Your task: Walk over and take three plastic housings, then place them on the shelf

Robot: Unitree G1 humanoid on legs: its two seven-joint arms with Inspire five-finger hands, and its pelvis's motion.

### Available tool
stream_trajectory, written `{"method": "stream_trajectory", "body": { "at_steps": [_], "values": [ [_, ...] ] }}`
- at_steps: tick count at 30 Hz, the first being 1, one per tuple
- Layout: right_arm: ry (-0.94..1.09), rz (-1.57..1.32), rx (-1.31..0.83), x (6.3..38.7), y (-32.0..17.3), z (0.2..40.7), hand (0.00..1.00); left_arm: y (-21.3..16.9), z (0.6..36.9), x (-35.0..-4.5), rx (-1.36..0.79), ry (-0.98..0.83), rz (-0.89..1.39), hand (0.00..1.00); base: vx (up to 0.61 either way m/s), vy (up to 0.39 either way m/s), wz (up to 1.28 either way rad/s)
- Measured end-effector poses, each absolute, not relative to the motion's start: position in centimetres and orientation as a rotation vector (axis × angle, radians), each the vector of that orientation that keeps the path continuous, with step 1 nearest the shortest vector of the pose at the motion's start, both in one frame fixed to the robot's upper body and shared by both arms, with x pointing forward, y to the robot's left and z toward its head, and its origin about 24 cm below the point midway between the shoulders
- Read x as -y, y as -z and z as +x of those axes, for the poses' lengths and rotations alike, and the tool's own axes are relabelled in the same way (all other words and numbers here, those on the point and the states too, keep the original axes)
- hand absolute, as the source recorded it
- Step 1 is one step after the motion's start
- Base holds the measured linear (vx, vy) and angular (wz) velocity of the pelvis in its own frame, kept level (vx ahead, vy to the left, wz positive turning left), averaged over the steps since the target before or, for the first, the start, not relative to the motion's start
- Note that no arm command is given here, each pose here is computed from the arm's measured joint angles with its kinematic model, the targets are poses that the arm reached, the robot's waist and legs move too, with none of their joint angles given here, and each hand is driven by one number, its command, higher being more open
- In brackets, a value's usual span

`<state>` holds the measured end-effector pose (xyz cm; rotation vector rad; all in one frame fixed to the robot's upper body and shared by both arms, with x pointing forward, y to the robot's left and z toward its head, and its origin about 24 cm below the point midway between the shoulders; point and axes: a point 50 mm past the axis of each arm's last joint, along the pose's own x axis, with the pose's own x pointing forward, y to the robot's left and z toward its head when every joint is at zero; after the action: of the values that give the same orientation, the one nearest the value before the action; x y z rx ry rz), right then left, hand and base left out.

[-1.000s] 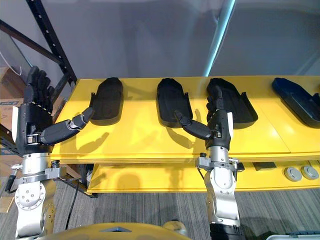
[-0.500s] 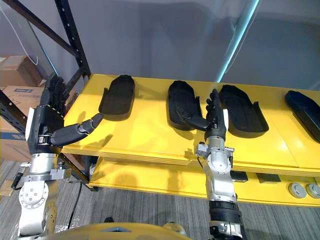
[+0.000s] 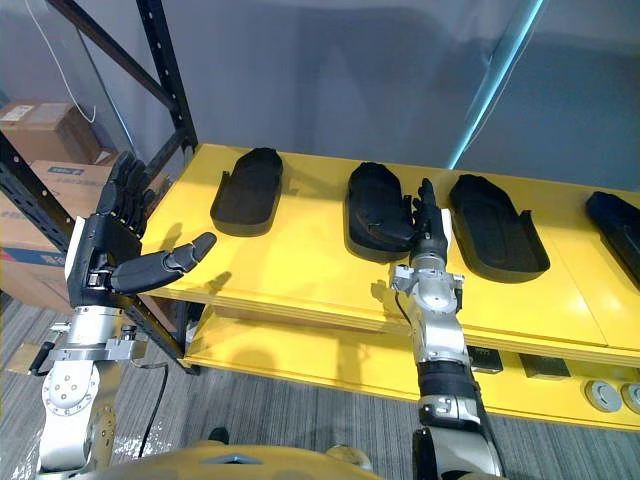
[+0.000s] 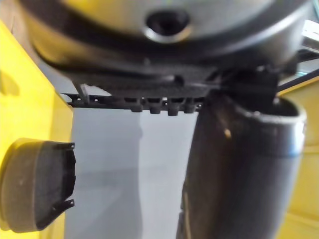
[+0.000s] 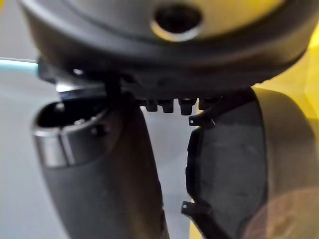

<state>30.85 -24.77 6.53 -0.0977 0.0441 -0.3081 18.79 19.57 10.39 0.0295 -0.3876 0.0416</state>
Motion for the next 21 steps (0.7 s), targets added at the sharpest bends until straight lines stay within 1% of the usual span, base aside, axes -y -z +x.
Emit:
{"method": "stream_trajectory", "body": {
  "at_steps": [7,21],
  "values": [
    [0.303,-0.108,-0.075,25.5,-7.0,32.2,1.0,-9.7,18.9,-19.6,0.355,-0.042,0.026,1.0,-0.01,-0.002,0.03],
    [0.282,-0.082,-0.062,25.2,-7.7,33.3,1.0,-9.7,18.9,-19.6,0.352,-0.041,0.025,1.0,0.0,0.0,0.0]
  ]
}}
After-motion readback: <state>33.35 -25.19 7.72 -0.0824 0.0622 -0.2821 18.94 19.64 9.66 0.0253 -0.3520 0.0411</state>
